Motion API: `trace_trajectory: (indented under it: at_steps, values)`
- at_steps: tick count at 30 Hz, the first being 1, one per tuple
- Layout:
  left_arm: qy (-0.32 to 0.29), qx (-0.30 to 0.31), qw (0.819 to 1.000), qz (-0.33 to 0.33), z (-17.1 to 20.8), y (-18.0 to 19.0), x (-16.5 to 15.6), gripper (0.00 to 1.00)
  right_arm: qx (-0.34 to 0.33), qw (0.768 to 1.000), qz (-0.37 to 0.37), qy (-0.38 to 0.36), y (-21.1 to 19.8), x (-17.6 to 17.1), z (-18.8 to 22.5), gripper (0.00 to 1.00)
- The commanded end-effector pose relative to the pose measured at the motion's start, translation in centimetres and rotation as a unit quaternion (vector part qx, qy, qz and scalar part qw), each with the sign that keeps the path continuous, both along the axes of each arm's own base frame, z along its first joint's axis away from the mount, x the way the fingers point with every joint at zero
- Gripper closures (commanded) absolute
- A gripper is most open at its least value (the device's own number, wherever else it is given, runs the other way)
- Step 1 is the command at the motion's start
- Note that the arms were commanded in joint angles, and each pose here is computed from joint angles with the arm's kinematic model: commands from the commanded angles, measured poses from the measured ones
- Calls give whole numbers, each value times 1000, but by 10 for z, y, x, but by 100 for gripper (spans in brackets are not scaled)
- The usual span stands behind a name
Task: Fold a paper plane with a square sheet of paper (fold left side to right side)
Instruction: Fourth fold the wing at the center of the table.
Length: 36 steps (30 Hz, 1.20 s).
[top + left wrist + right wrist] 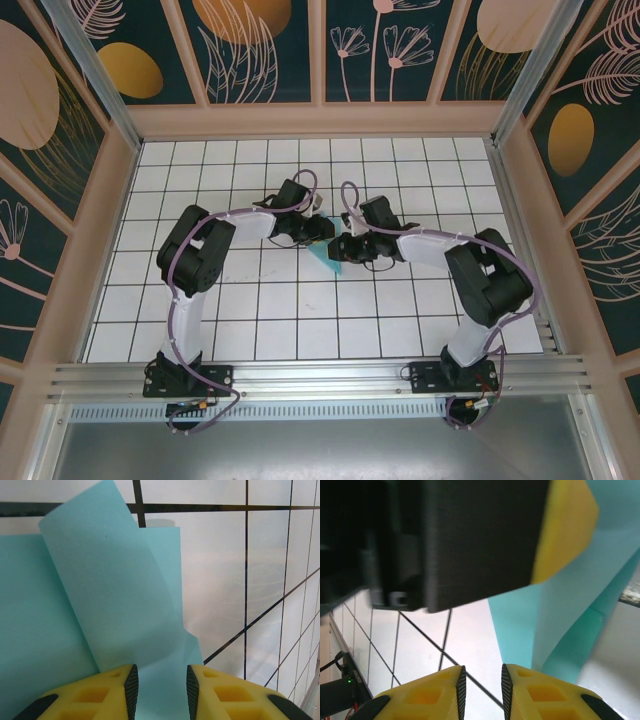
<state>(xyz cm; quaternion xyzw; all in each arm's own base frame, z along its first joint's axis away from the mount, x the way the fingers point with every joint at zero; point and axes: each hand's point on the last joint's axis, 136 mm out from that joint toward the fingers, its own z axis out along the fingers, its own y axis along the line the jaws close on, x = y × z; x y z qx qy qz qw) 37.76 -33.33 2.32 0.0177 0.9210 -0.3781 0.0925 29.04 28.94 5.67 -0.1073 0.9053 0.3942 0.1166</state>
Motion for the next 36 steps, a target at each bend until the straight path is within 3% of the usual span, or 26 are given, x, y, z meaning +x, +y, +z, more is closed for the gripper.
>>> trace_trajectory:
  at_steps: [1, 14, 22, 36]
  values:
    - [35, 48, 998, 10, -41, 17, -14, 65, -5, 1000, 3, -1, 2, 6, -6, 72]
    - [35, 50, 998, 9, -42, 17, -14, 65, -58, 998, 9, 27, -8, -12, -39, 73]
    - [35, 51, 998, 9, -43, 17, -13, 66, -92, 995, 12, 43, -18, -23, -53, 81]
    - [35, 56, 998, 9, -44, 18, -13, 65, -146, 987, 20, 63, -38, -46, -66, 84]
